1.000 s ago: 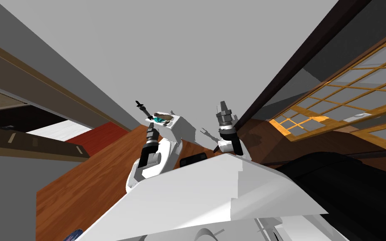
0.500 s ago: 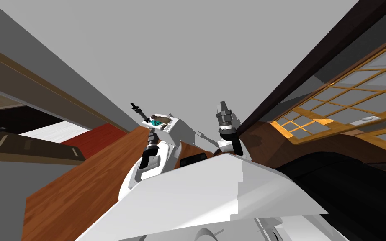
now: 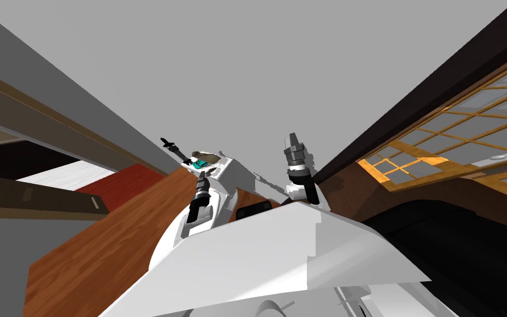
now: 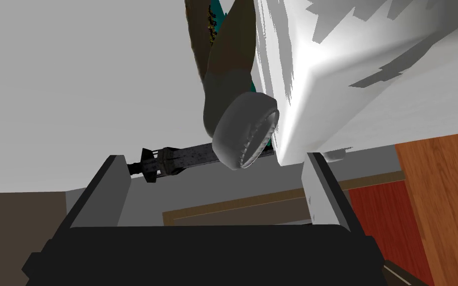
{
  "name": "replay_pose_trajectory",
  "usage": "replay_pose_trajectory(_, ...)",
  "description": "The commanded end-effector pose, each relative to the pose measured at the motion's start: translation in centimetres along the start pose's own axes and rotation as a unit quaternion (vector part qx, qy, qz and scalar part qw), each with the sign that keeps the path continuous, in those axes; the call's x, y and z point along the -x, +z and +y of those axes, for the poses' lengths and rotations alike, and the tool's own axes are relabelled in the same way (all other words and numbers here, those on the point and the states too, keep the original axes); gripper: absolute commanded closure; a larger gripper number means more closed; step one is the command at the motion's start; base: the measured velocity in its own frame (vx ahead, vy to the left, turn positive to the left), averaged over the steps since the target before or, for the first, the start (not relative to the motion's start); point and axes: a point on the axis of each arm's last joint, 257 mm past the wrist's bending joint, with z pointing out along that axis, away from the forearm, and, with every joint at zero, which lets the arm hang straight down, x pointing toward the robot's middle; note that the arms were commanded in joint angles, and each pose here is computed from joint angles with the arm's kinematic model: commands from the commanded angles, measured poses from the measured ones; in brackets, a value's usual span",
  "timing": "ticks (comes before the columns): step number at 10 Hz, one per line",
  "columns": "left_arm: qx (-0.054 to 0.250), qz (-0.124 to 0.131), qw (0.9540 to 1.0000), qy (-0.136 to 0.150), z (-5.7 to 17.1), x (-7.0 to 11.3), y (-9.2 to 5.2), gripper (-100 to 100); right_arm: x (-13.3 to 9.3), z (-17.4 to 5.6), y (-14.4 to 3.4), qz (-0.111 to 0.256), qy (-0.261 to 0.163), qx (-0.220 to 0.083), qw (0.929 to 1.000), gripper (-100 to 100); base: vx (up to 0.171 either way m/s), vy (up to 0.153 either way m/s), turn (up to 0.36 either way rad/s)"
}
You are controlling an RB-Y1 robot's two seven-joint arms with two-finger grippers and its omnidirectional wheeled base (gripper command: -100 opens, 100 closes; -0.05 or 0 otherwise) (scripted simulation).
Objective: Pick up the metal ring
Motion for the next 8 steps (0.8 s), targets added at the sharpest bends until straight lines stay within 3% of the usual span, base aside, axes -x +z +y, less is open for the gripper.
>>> replay_pose_trajectory(1, -0.009, 0.01, 0.9999, -0.004, -0.3, -1.1, 1.3, -100, 0.0, 0.0, 0.0, 0.0, 0.0, 0.0, 1.0, 0, -0.028, -0.007, 0.167)
replay_pose_trajectory(5, -0.011, 0.027, 0.9995, -0.01, 0.1, -3.2, 3.9, -100, 0.0, 0.0, 0.0, 0.0, 0.0, 0.0, 1.0, 0, -0.046, -0.011, 0.11)
replay_pose_trajectory(7, -0.006, 0.03, 0.9995, -0.011, 0.6, -3.7, 4.4, -100, 0.0, 0.0, 0.0, 0.0, 0.0, 0.0, 1.0, 0, -0.013, -0.003, -0.026)
replay_pose_trajectory(8, -0.017, 0.038, 0.999, -0.013, -0.1, -4.6, 5.5, -100, 0.0, 0.0, 0.0, 0.0, 0.0, 0.0, 1.0, 0, -0.036, 0.0, 0.178)
